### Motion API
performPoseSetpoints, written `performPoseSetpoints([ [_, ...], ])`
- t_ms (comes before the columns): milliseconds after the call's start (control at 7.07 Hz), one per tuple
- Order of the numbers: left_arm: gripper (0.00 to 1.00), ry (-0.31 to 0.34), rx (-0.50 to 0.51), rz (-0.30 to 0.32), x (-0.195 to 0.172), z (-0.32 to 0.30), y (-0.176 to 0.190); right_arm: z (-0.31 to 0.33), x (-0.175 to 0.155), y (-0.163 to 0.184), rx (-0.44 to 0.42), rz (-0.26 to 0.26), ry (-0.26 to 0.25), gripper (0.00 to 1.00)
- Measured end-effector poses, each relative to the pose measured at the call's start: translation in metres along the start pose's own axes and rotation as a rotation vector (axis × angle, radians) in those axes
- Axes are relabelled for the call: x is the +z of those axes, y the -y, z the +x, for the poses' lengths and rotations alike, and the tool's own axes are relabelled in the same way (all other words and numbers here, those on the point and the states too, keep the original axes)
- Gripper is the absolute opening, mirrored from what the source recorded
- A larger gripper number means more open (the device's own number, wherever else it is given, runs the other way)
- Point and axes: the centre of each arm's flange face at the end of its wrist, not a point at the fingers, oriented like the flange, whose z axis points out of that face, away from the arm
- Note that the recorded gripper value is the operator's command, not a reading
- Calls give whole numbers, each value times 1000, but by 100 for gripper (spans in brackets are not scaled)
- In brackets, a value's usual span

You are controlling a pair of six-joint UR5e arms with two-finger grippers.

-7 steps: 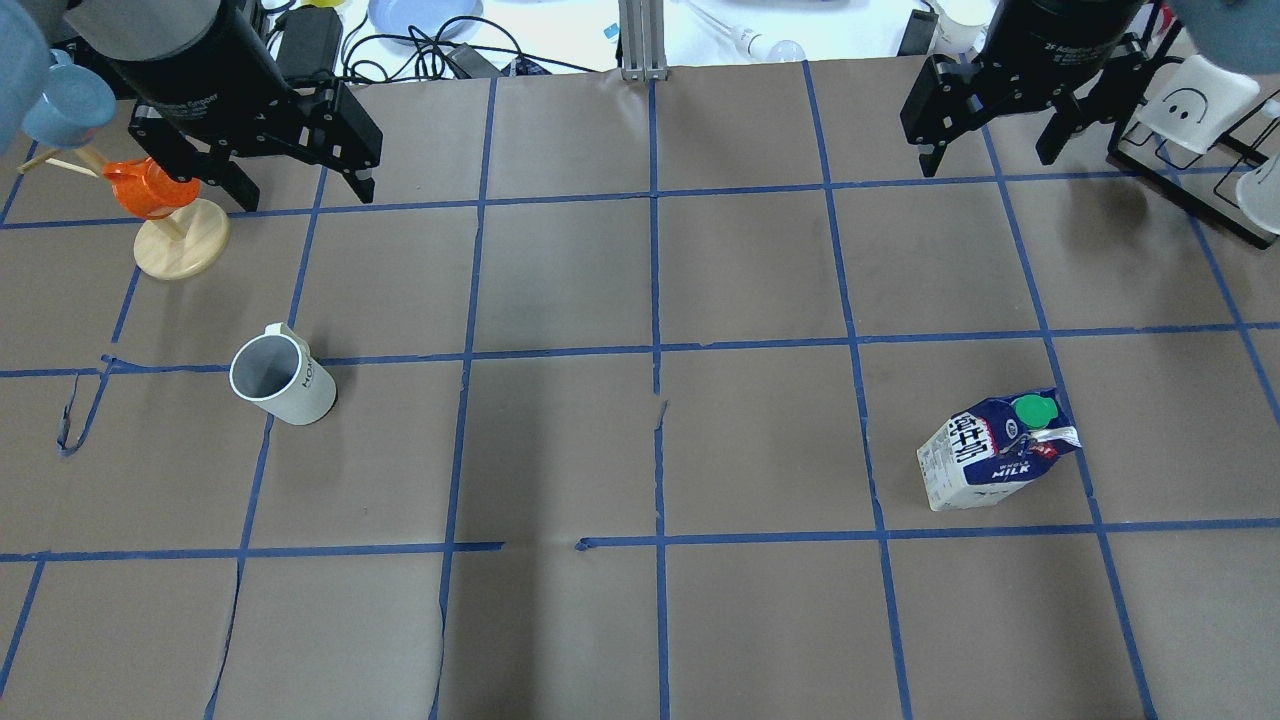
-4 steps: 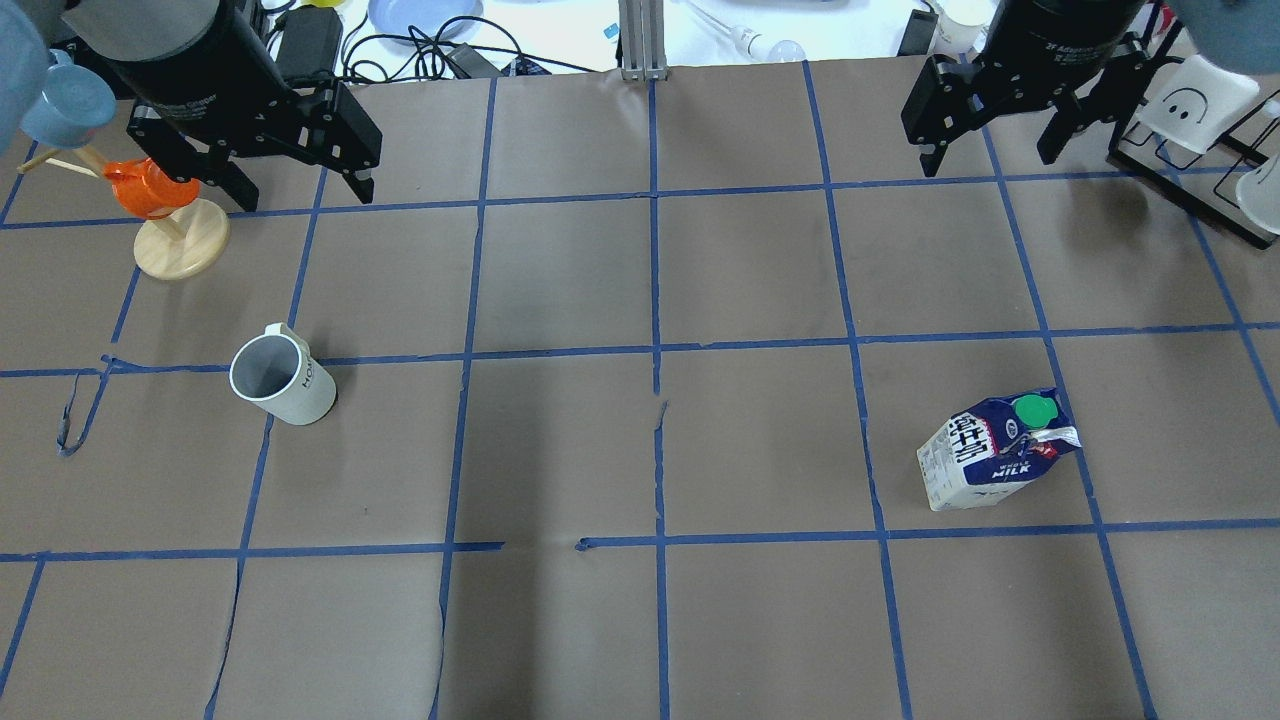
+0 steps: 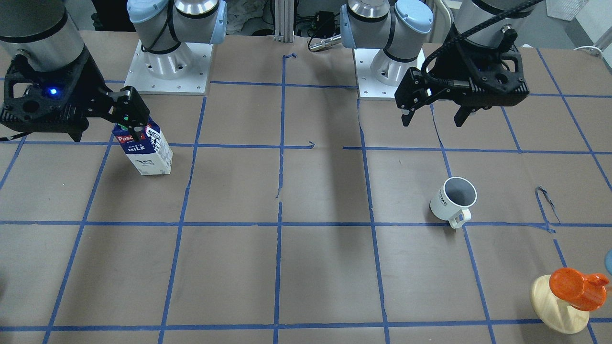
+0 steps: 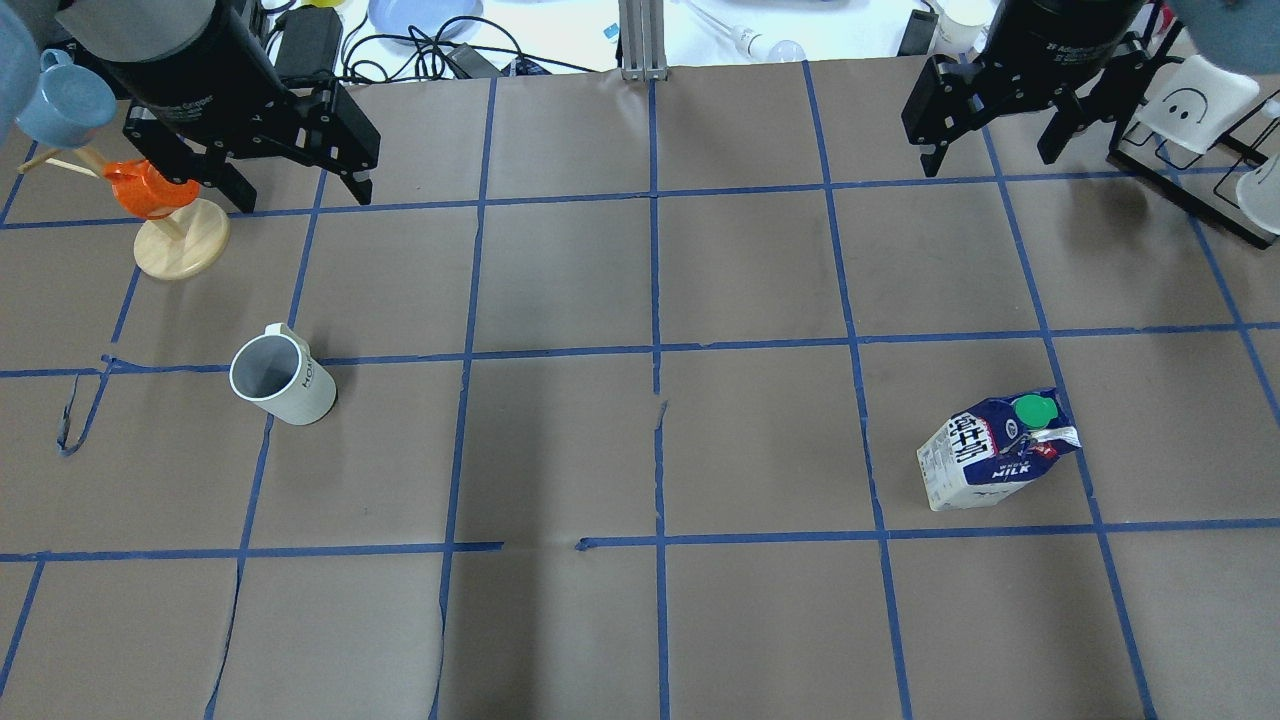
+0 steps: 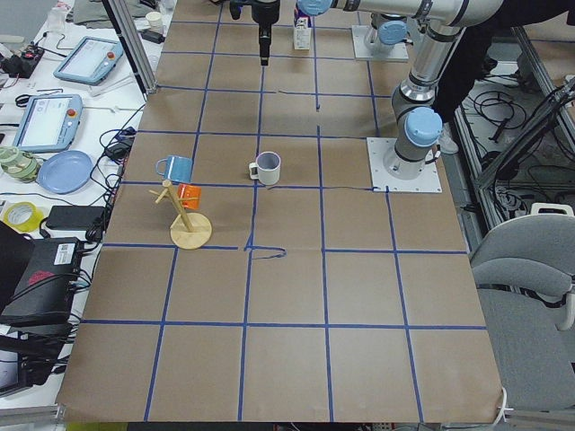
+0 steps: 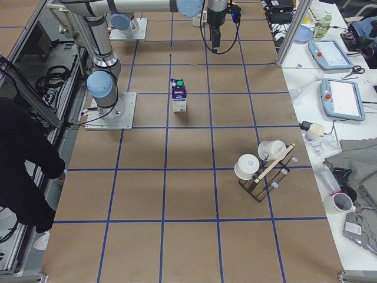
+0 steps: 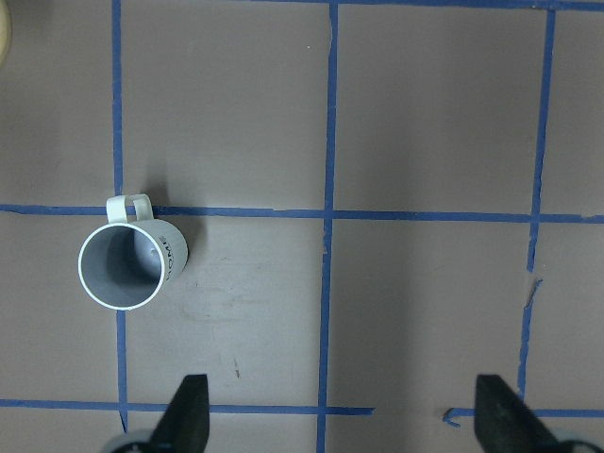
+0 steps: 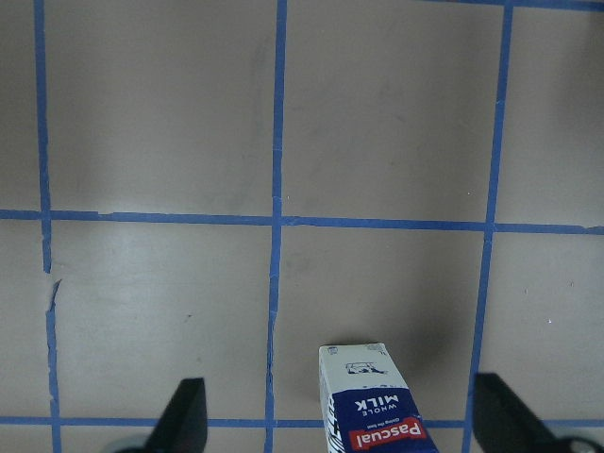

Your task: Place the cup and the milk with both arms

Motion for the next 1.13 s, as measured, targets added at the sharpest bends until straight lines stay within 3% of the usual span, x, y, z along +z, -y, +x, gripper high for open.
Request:
performPoseSetpoints([
  [1131,100,-1,-2,-6,-3,-4,-2,0,0,0,-3,0,-3,100],
])
